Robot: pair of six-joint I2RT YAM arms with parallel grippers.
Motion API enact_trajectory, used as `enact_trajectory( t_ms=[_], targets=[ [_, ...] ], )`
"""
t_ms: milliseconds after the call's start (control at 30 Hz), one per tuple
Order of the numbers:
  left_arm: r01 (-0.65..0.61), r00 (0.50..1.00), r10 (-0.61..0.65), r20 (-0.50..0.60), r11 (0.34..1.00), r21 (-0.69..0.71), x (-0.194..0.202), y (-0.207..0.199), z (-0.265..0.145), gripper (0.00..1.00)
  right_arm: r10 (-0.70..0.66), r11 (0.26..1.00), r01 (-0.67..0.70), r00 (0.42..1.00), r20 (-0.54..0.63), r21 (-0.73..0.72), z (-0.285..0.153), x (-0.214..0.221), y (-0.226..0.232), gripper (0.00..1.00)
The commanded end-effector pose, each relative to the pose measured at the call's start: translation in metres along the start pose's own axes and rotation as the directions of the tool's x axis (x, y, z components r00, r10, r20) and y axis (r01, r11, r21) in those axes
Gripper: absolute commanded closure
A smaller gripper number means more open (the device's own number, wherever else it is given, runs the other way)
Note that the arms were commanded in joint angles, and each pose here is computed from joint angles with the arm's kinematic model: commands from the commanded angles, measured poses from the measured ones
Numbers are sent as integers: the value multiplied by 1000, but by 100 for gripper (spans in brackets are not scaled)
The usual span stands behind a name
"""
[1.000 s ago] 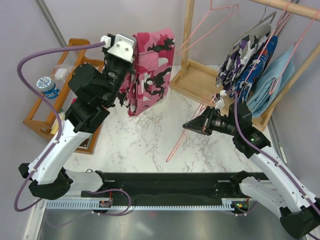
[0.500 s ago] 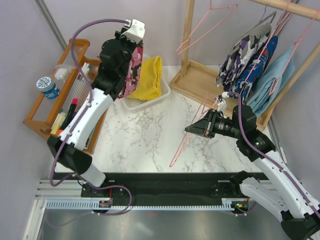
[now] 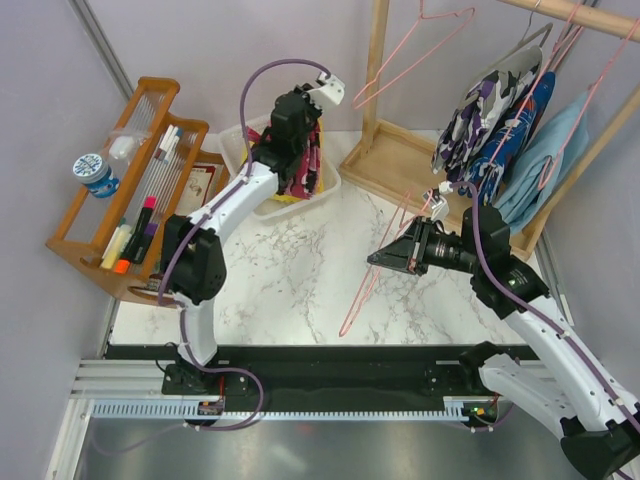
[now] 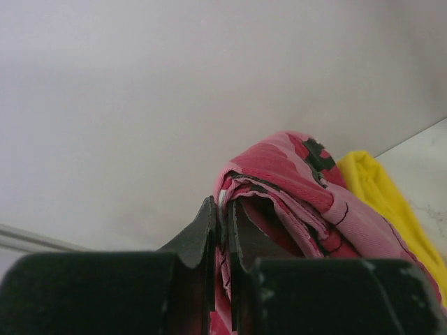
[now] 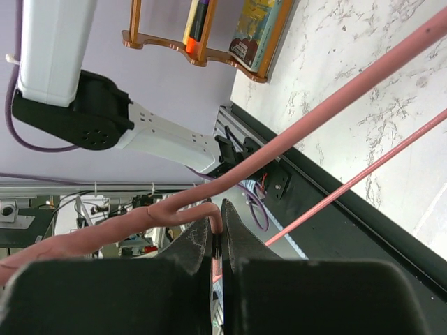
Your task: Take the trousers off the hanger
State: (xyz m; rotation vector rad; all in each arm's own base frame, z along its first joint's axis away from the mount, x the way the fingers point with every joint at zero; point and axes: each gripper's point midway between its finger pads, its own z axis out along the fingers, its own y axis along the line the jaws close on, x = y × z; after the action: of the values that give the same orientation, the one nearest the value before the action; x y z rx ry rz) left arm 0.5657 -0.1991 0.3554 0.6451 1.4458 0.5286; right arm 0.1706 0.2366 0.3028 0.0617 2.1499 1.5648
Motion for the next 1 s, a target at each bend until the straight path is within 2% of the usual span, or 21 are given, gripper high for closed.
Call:
enact_trajectory(
  t_ms=[0, 67, 233, 333, 367, 467, 700, 767, 967],
  targets=[
    [73, 994, -62, 85, 988, -134, -23, 9, 17, 98, -72, 995, 73, 997, 19, -68, -5, -7, 24, 100],
    [69, 998, -67, 14, 986, -155, 3, -10, 29, 98, -69, 995, 70, 997, 20, -71, -4, -7, 25, 100],
    [144, 987, -154, -38, 971, -192, 24, -20, 35, 93, -68, 995, 69, 997, 23, -75, -5, -7, 25, 100],
    [210, 975, -220, -34, 961, -178, 25, -20, 29, 76, -66, 995, 67, 998, 23, -71, -4, -7, 23, 100],
    [226, 972, -235, -30, 958, -174, 24, -18, 28, 64, -65, 995, 66, 998, 23, -70, -4, -7, 23, 100],
    [295, 953, -303, -28, 941, -163, 22, -10, 19, 49, -71, 995, 73, 997, 24, -71, -3, -9, 24, 100],
    [330, 937, -345, -59, 928, -171, 26, 14, 1, 36, -87, 994, 89, 996, 31, -65, 0, -13, 24, 100],
    [342, 933, -356, -55, 923, -175, 24, 25, -9, 24, -88, 994, 90, 996, 31, -63, 1, -14, 23, 100],
    [426, 903, -429, -15, 900, -86, 2, 43, -42, 19, -98, 994, 99, 995, 23, -55, 5, -16, 21, 100]
  ],
)
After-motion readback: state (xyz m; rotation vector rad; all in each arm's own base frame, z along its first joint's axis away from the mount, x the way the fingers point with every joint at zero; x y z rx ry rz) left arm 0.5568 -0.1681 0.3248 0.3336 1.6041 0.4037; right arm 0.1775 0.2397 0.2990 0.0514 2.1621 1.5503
